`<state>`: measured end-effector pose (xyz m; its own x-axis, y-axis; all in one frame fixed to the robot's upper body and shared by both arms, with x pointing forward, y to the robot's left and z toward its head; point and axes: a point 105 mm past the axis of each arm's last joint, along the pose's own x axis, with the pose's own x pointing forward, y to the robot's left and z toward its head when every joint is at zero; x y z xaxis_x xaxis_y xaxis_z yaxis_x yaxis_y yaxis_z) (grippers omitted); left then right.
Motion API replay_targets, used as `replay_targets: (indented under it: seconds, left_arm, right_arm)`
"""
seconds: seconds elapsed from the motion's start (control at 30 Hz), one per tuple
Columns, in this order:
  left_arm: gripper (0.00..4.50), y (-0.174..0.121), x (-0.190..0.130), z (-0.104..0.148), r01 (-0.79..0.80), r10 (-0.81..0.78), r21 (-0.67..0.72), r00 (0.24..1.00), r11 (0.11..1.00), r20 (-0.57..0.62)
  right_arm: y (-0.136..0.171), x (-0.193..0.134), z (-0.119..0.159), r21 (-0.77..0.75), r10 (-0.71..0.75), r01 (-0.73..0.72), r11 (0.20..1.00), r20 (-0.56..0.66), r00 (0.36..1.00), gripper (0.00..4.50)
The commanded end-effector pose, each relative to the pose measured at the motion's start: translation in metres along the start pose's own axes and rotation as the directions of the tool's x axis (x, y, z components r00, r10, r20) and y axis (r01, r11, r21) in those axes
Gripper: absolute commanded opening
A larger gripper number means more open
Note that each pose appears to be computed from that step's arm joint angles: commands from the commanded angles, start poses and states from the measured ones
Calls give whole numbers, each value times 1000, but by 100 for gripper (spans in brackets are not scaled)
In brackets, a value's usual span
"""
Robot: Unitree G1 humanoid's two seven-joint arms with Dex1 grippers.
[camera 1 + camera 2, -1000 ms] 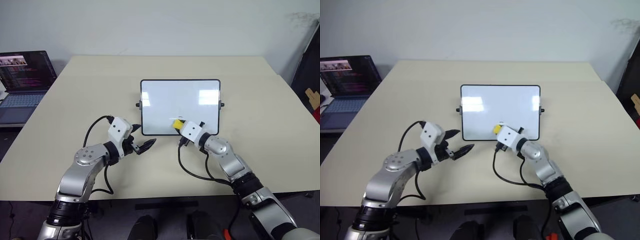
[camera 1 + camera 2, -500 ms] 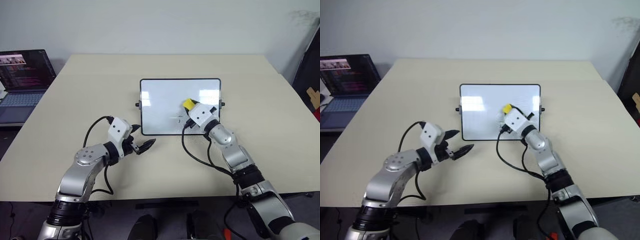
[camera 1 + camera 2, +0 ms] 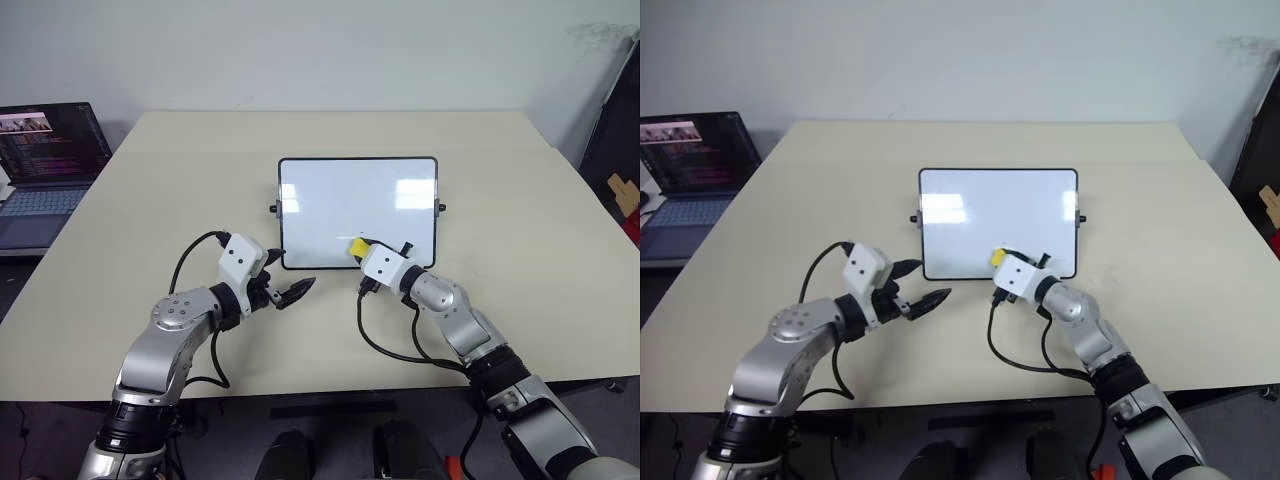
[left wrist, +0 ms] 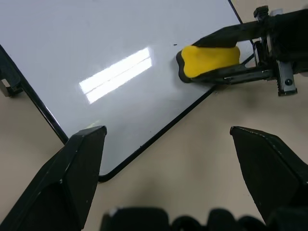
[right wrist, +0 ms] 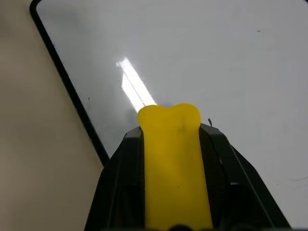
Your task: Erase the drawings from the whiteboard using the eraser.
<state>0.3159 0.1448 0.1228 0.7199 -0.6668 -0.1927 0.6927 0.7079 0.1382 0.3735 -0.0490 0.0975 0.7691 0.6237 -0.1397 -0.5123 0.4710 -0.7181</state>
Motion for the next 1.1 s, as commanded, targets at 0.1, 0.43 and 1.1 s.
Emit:
replay_targets:
  seconds: [0.1,0.43,1.1]
  left_arm:
    - [450,1,0,17,2,-4,28,998,1000,57]
    - [450,-1,0,18,3,-5,26,998,1000,62]
    - [450,-3,2,25,7,-8,23,998,1000,67]
  right_arm:
    - [-39,-2,10,-19,-193,194,981,47,980,119]
    - [-38,-2,3,-30,-194,195,980,20,981,119]
    - [-68,-4,18,55,-332,329,943,65,941,119]
